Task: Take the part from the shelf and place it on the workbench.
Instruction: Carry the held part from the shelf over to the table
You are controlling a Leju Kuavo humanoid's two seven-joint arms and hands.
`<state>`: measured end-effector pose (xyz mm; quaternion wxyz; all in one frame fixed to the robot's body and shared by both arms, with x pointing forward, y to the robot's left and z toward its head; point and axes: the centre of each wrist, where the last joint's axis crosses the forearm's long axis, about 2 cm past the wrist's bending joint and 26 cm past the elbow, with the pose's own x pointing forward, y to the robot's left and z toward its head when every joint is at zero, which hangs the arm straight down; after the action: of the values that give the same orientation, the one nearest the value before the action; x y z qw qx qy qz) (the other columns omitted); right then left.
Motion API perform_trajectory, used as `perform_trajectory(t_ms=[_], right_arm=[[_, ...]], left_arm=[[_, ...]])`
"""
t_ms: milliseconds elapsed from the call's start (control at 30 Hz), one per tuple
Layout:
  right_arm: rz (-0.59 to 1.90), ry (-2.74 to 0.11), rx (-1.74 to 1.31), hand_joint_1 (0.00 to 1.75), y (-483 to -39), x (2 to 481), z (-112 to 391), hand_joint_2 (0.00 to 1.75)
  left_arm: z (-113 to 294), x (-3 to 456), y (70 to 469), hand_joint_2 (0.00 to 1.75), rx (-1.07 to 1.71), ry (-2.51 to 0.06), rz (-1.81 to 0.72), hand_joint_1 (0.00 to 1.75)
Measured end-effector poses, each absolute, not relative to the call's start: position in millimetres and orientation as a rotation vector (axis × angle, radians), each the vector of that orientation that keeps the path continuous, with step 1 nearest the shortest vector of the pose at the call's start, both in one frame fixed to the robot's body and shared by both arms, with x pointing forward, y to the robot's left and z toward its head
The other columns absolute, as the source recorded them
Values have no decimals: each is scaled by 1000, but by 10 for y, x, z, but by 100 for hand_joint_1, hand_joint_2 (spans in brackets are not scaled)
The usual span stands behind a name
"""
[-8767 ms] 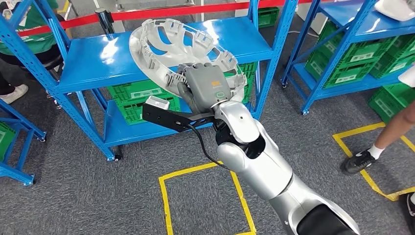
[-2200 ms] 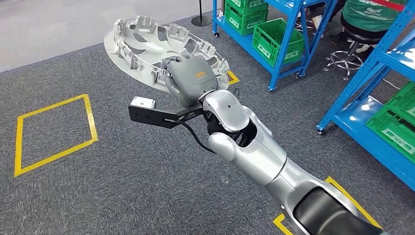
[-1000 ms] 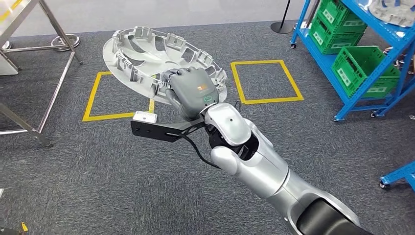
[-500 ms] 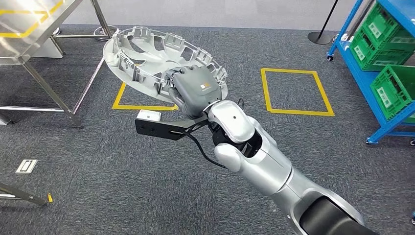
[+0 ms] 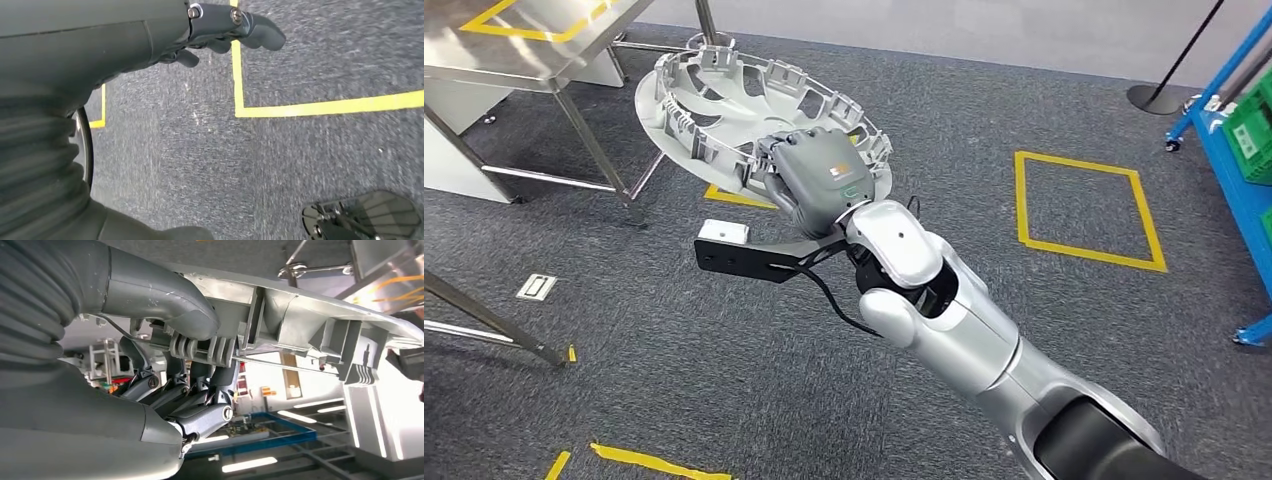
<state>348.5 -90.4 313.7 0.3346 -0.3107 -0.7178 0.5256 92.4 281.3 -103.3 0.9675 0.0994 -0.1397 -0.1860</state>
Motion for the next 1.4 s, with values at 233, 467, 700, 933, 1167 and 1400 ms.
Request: perform_trajectory(t_ms=[233,467,700,933,1167,1400], right_arm=[[1378,-1873,-813,175,-891,3510,3175,175],[1377,-1865,-819,175,-890,3519,3174,175],[1370,-1852,-833,175,-867,3499,3153,175],[1373,-1849,-830,175,-866,3493,3131,175],[1369,-1853,-835,175,-872,3501,3149,175],[1369,-1847,-837,175,-878,3511,3148,175]], left_arm=[[-1029,940,2823,175,208,-296,-367,0],[-1031,928,2787,175,200,-304,-358,0],[-1031,924,2766,175,199,-305,-358,0],[-1025,951,2777,175,219,-314,-359,0],[-1023,959,2779,175,222,-316,-361,0],[-1022,962,2780,175,230,-316,-367,0]])
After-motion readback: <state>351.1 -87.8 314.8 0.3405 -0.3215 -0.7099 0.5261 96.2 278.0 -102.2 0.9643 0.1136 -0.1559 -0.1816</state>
